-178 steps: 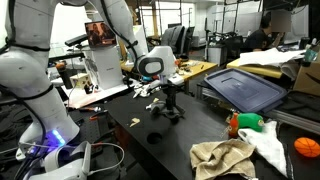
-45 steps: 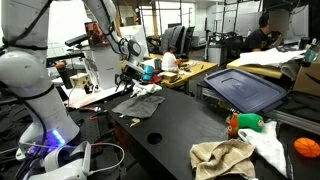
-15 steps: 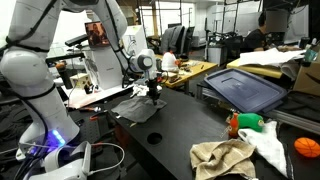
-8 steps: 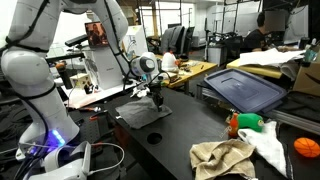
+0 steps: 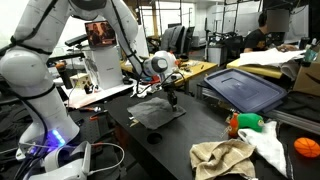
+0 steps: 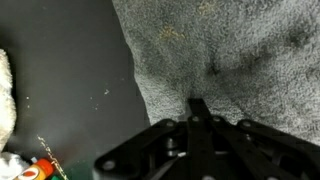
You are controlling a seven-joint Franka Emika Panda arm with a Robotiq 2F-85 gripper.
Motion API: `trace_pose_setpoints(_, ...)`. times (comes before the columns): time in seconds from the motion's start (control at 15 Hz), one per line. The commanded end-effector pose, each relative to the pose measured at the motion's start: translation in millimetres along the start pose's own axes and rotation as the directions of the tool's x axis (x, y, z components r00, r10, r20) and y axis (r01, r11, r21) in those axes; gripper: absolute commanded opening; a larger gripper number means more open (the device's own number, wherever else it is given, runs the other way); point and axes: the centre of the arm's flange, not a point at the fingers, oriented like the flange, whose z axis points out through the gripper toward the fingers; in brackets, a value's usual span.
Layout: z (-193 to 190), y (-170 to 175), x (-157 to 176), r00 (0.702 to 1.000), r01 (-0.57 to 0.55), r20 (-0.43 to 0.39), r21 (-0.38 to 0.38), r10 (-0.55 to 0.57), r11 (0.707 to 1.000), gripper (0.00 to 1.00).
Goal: Move the grey towel to the right and unfold it
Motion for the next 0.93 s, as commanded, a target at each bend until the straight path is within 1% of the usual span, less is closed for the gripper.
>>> trace_pose_setpoints(0.0,10.2,3.6,29.2,0.998,-0.065,-0.022,-0.017,0.064,0.998,0.0)
trace_pose_setpoints(0.2,10.1,13.8,40.4,0.992,-0.116,-0.049,-0.026,0.115,0.993,0.0)
trace_pose_setpoints(0.4,-3.6,23.8,42.8,0.983,-0.17,-0.073,-0.015,0.169,0.985,0.0)
trace_pose_setpoints(0.47,-14.8,28.2,40.6,0.979,-0.184,-0.084,-0.007,0.183,0.983,0.26)
trace_pose_setpoints(0.53,-24.5,31.6,39.1,0.974,-0.205,-0.094,0.007,0.205,0.979,0.27)
trace_pose_setpoints(0.6,-35.9,35.1,36.9,0.968,-0.229,-0.097,0.024,0.23,0.973,0.32)
trace_pose_setpoints(0.8,-73.5,45.3,21.9,0.955,-0.287,-0.052,0.095,0.292,0.953,0.57)
trace_pose_setpoints(0.87,-83.0,48.1,13.6,0.95,-0.308,-0.023,0.118,0.313,0.944,0.63)
